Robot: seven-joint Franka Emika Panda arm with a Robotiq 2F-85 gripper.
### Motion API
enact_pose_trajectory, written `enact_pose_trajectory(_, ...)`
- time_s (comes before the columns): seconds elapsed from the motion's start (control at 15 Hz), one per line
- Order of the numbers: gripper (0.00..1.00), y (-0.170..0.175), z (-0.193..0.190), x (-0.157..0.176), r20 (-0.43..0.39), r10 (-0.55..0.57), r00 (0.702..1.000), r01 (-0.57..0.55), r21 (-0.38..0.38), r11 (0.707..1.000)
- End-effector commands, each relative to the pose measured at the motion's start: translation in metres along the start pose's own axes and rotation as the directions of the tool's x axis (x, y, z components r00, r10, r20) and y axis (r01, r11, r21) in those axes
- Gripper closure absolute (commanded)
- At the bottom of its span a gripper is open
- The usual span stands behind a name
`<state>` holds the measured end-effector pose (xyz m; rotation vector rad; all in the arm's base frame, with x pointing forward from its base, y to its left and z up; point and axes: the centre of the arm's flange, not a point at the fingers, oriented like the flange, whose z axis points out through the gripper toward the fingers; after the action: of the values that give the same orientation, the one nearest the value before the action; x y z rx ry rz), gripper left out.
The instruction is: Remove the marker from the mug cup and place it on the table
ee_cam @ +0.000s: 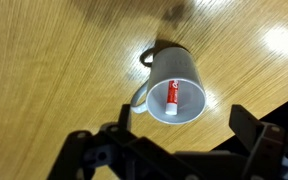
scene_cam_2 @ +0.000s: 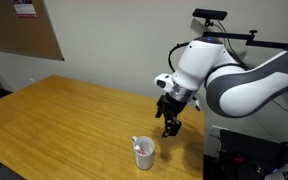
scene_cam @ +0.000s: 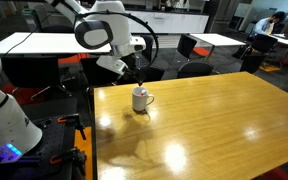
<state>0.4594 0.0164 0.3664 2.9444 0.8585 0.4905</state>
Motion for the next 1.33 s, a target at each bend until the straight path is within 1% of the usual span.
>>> enact_pose_trajectory(0.0,0.00,0.001,0.017,0.005,-0.030,0.028,0.999,-0.029,-0.022,0.999)
enact_pose_trajectory(0.2,0.00,-0.003,0.030,0.008,-0.035,0.042,0.998,-0.043,-0.036,0.998)
enact_pose_trajectory(0.27,0.08,-0.006,0.035,0.009,-0.034,0.041,0.999,-0.042,-0.038,0.998)
enact_pose_trajectory(0.33,0.22,-0.008,0.039,0.010,-0.030,0.046,0.999,-0.047,-0.035,0.998)
enact_pose_trajectory(0.4,0.28,-0.011,0.043,0.012,-0.024,0.044,0.999,-0.045,-0.033,0.998)
enact_pose_trajectory(0.47,0.31,-0.013,0.047,0.014,-0.024,0.046,0.999,-0.047,-0.029,0.998)
enact_pose_trajectory(0.6,0.35,-0.018,0.053,0.017,-0.023,0.040,0.999,-0.041,-0.020,0.999)
enact_pose_trajectory(0.67,0.32,-0.020,0.055,0.019,-0.021,0.038,0.999,-0.038,-0.016,0.999)
enact_pose_trajectory(0.8,0.32,-0.021,0.058,0.022,-0.021,0.043,0.999,-0.043,-0.012,0.999)
enact_pose_trajectory(0.87,0.33,-0.021,0.058,0.024,-0.023,0.042,0.999,-0.042,-0.010,0.999)
enact_pose_trajectory(0.93,0.32,-0.020,0.059,0.026,-0.025,0.043,0.999,-0.043,-0.007,0.999)
enact_pose_trajectory(1.2,0.37,-0.012,0.063,0.034,-0.028,0.064,0.998,-0.064,0.011,0.998)
enact_pose_trajectory(1.27,0.41,-0.011,0.064,0.036,-0.027,0.073,0.997,-0.073,0.016,0.997)
